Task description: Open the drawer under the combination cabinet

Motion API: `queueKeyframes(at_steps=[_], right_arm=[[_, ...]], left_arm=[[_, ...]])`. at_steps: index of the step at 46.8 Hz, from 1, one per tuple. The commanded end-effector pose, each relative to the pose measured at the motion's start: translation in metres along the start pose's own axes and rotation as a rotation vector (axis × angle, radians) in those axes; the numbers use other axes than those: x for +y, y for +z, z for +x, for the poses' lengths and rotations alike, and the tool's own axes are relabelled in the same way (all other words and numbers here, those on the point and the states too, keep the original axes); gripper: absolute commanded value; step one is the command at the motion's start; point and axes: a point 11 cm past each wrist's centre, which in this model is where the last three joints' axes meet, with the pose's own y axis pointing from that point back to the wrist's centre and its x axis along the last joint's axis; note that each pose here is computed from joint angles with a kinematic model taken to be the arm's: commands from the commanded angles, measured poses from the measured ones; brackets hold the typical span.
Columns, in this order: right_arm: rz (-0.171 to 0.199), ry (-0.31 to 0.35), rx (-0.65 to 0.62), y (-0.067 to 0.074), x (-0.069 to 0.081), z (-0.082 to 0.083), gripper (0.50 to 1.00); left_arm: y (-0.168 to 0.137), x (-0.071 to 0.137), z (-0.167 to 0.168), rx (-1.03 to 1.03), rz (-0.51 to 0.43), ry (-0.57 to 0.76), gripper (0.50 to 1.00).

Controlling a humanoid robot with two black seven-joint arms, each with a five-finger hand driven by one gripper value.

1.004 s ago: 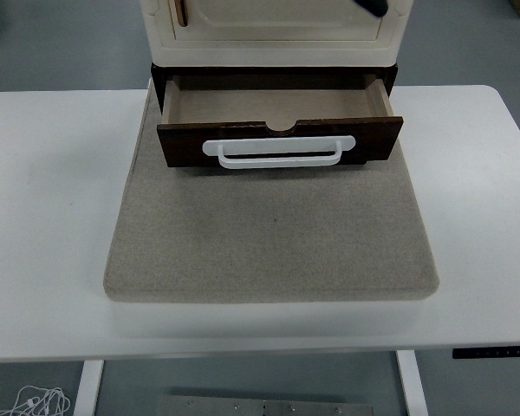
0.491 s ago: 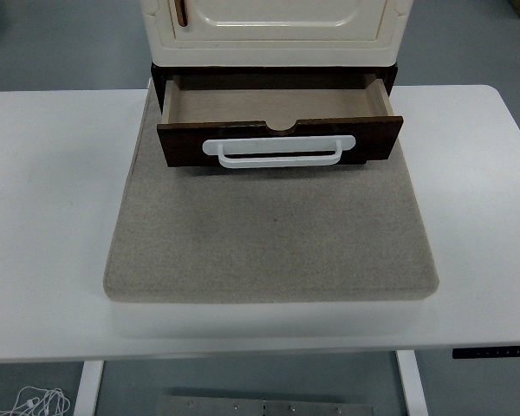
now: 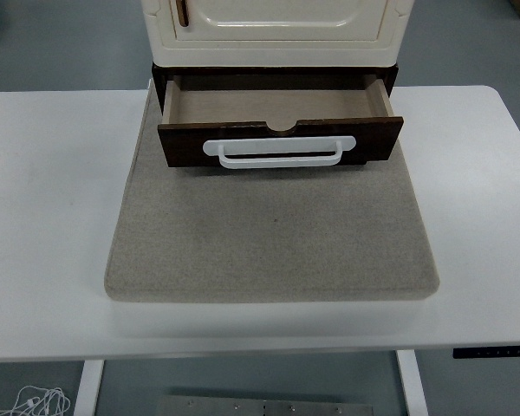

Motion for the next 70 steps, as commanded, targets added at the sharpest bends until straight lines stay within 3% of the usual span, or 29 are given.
queueKeyframes(at_steps=[1,12,30,51,70], right_arm=[[0.001,0.001,0.0,0.0,0.0,0.0,0.926],[0.0,0.0,-0.001,0.0,0.0,0.0,0.928],[0.0,0.001,0.0,0.0,0.0,0.0,0.928],[0.001,-0.001,0.0,0.0,0.0,0.0,0.928],[0.003,0.001,-0.012,0.0,0.0,0.0,0.928]], left_arm=[[-0.02,0.01,0.029,0.009,0.036,0.071,1.0],[-0.077,0.049,0.096,-0.006,0.124,0.217,1.0],[-0.158,0.115,0.155,0.128,0.251,0.377,1.0],[-0.258,0.159,0.134,0.301,0.396,0.4,1.0],[-0.308,0.178,0.102,0.469,0.437,0.4,1.0]])
